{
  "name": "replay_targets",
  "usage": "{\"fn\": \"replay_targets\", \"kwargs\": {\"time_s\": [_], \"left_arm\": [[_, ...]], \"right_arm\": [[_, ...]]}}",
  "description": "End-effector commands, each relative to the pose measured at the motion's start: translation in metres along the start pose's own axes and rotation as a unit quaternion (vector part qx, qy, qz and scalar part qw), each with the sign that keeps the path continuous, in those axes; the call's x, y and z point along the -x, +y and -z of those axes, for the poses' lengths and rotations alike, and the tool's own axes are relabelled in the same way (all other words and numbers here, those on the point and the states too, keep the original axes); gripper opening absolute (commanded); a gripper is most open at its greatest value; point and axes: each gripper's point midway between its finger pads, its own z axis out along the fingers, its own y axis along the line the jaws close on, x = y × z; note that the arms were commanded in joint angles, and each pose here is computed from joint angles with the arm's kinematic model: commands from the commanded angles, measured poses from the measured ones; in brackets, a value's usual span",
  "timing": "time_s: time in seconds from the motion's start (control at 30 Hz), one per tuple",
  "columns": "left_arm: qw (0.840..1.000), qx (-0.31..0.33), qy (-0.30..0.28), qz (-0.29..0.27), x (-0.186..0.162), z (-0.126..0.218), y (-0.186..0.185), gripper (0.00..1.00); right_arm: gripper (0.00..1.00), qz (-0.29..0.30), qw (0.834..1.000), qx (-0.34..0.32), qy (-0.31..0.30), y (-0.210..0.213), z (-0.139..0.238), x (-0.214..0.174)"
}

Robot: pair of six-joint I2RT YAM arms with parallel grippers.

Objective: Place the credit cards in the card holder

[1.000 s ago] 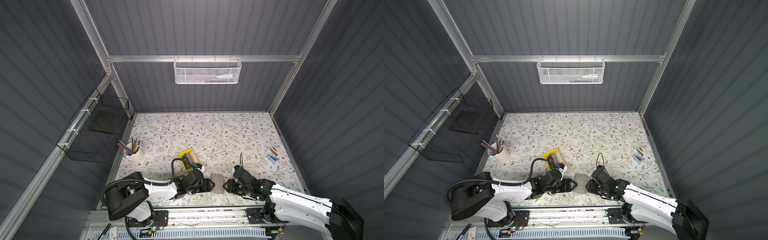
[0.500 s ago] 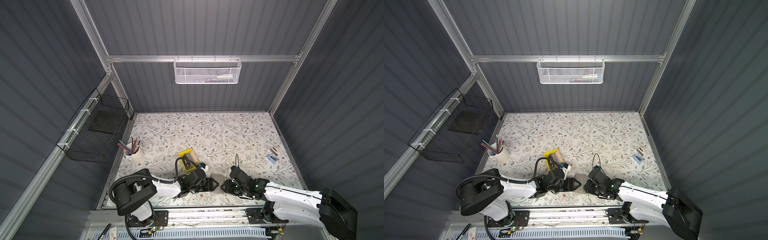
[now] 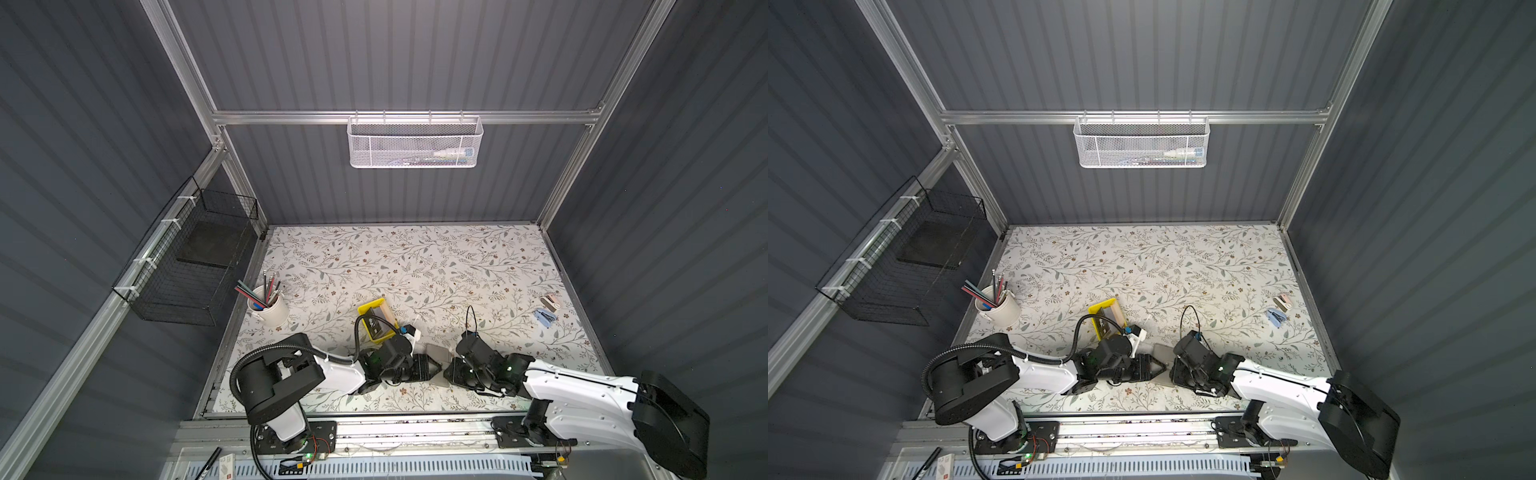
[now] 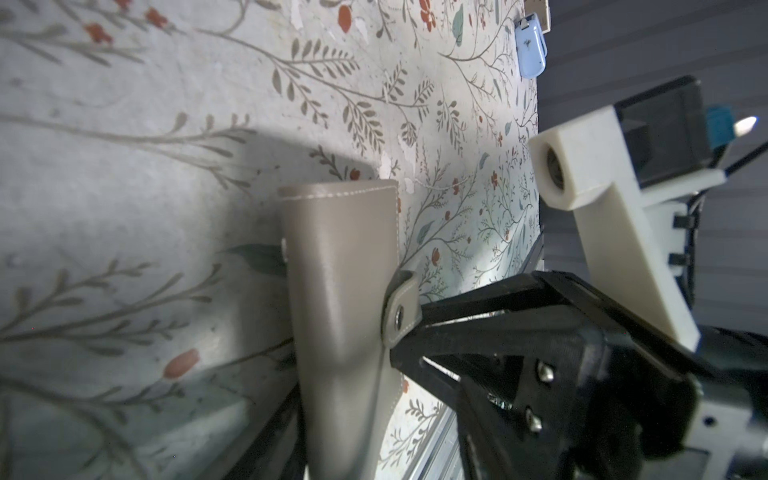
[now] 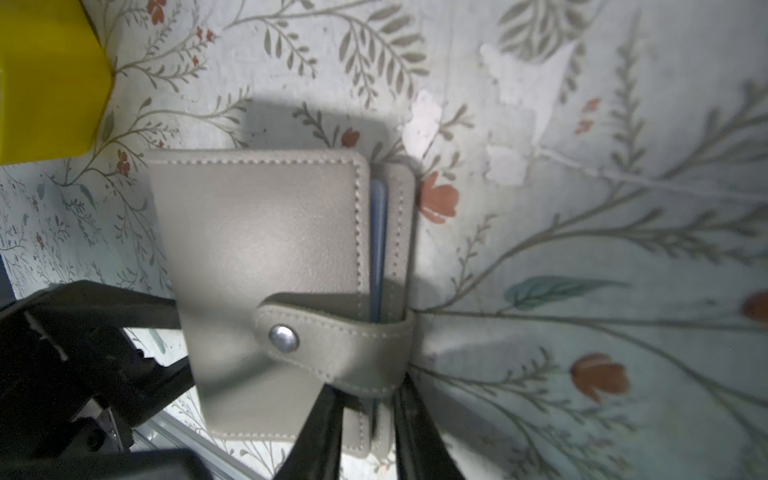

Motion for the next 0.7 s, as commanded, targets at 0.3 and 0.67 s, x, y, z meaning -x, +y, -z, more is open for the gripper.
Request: {"fn": "replay_targets", "kwargs": {"time_s": [0.3,0.67], "left_arm": [[0.996,-0.087,0.018,0.001,-0.002,0.0,-0.031,0.4],[0.994,-0.106,0.03,0.019,-0.006,-0.012,-0.028,0.25]], "right_arm": [[0.23,-0.002,0.998,-0.064,0.007,-0.035,-0.005,-0.01],[0.23,0.003,0.999,-0.031,-0.014,-0.025,0.005,-0.004]]}}
